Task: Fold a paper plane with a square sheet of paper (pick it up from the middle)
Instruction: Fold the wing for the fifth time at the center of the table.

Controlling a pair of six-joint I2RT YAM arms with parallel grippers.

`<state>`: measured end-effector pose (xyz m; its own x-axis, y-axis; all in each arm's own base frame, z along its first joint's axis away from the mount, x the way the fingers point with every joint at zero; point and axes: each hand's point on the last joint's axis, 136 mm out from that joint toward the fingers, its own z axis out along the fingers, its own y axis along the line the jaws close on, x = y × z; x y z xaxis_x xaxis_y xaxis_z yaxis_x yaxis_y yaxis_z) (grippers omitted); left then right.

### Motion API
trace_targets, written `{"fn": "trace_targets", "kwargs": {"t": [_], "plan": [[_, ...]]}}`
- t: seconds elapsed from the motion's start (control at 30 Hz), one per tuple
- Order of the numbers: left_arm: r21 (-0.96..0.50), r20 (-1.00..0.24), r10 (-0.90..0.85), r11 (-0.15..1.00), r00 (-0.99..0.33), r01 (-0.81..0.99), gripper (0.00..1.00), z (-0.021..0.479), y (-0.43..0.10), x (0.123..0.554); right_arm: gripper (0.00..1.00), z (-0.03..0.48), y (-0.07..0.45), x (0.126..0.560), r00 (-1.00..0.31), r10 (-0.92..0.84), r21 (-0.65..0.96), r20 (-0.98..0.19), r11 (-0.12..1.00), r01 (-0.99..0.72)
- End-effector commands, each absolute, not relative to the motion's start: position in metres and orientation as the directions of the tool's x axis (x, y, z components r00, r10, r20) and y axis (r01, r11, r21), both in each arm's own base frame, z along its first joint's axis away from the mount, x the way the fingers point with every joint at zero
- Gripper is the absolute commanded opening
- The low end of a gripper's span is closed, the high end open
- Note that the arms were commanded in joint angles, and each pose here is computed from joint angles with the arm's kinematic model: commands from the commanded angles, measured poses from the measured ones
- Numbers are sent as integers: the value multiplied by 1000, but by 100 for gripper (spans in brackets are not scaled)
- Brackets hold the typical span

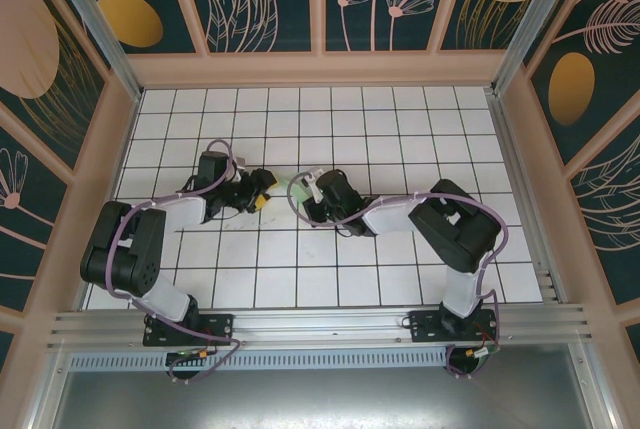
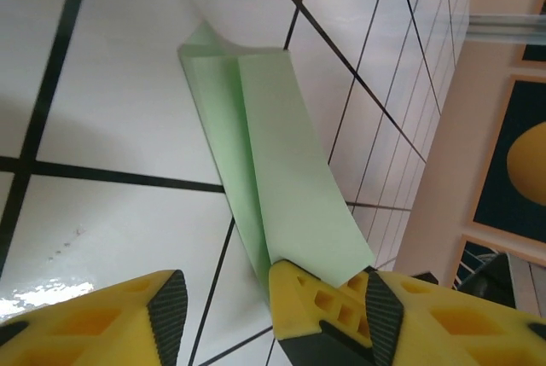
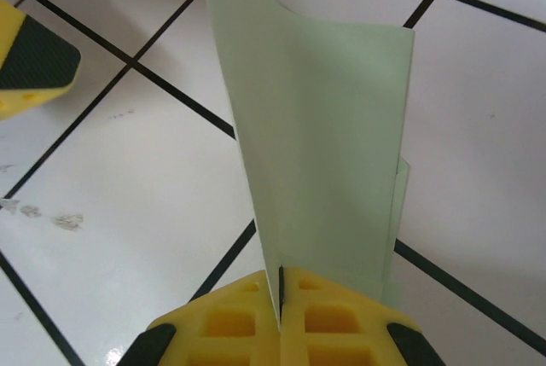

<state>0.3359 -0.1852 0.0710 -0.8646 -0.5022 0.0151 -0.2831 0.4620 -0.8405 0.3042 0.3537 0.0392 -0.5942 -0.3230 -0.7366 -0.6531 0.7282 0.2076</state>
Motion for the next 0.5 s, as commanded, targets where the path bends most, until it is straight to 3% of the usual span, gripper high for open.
{"fn": "trace_targets", "kwargs": {"t": [0.0,0.47], "plan": [[-886,-31,-466,422,-884,-191,57,90,-194,335,2,48,363,300,-636,-261,324,-726,686,-652],[-909,-25,-371,394,-928,-133,40,87,-226,323,1,42,371,294,-758,-181,538,-627,603,-589]]}}
